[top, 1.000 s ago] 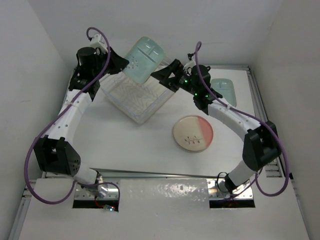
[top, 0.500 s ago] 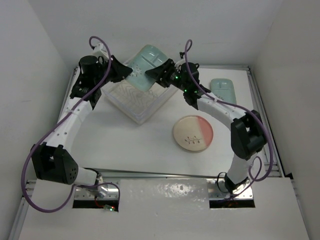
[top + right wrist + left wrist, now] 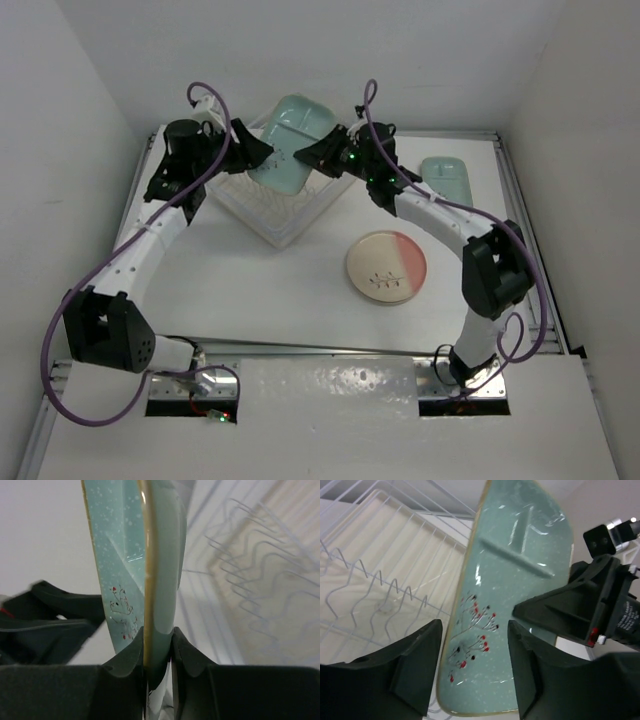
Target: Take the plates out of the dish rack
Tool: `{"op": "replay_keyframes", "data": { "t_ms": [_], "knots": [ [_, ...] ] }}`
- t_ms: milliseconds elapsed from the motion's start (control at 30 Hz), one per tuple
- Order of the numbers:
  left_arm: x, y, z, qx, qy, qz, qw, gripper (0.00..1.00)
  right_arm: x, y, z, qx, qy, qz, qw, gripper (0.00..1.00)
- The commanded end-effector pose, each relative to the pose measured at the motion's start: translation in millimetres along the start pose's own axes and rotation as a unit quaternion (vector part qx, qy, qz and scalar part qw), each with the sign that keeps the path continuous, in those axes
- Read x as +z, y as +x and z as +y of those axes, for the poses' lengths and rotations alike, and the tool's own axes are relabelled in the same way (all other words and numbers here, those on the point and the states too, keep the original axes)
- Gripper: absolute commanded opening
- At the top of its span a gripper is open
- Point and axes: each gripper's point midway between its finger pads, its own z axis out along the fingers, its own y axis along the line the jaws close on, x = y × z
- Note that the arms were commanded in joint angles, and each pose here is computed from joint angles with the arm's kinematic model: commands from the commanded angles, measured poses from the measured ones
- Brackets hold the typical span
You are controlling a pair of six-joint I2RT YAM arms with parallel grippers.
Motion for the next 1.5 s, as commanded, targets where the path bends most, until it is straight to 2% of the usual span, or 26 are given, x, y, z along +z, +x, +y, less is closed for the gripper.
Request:
{"op": "replay_keyframes", "data": {
  "t_ms": [0,67,167,300,367,433,467,600,700,933,1200,1267,1467],
  "knots": [
    [-19,-19,-21,0.062,0.018,-0.036,0.997,0.54,-21,-11,35,-0.151,-0.019,0.031,0.988,0.00],
    [-20,-12,-12,0.066,0.000,-0.031,0.997,0.62,-32,-12,39,-0.187,-0.026,0.067,0.980,0.00],
    [-20,-9,-6,0.064,-0.010,-0.035,0.997,0.69,-49,-22,24,-0.190,-0.016,0.088,0.978,0.00],
    [-23,-20,-6,0.081,-0.018,-0.052,0.995,0.72,-83,-45,1,-0.172,-0.016,0.127,0.977,0.00],
    [-25,-21,0,0.101,-0.034,-0.052,0.993,0.72,-108,-71,-26,-0.184,0.020,0.135,0.973,0.00],
    [-28,-19,10,0.113,-0.057,-0.048,0.991,0.72,-135,-88,-60,-0.213,0.078,0.153,0.962,0.00],
    [-28,-12,16,0.120,-0.064,-0.040,0.990,0.72,-152,-97,-81,-0.244,0.128,0.166,0.947,0.00],
    [-31,-2,19,0.127,-0.064,-0.031,0.989,0.72,-179,-115,-129,-0.305,0.235,0.196,0.902,0.00],
    [-33,2,21,0.129,-0.064,-0.024,0.989,0.72,-192,-136,-155,-0.319,0.283,0.185,0.885,0.00],
    [-33,14,27,0.139,-0.068,-0.003,0.988,0.72,-207,-187,-197,-0.324,0.340,0.150,0.870,0.00],
    [-31,18,31,0.151,-0.068,0.000,0.986,0.72,-204,-222,-229,-0.355,0.376,0.155,0.841,0.00],
    [-32,21,34,0.155,-0.073,0.004,0.985,0.72,-210,-227,-238,-0.365,0.396,0.159,0.828,0.00],
    [-28,27,38,0.150,-0.073,0.014,0.986,0.72,-218,-244,-252,-0.356,0.415,0.135,0.826,0.00]
  ]
}}
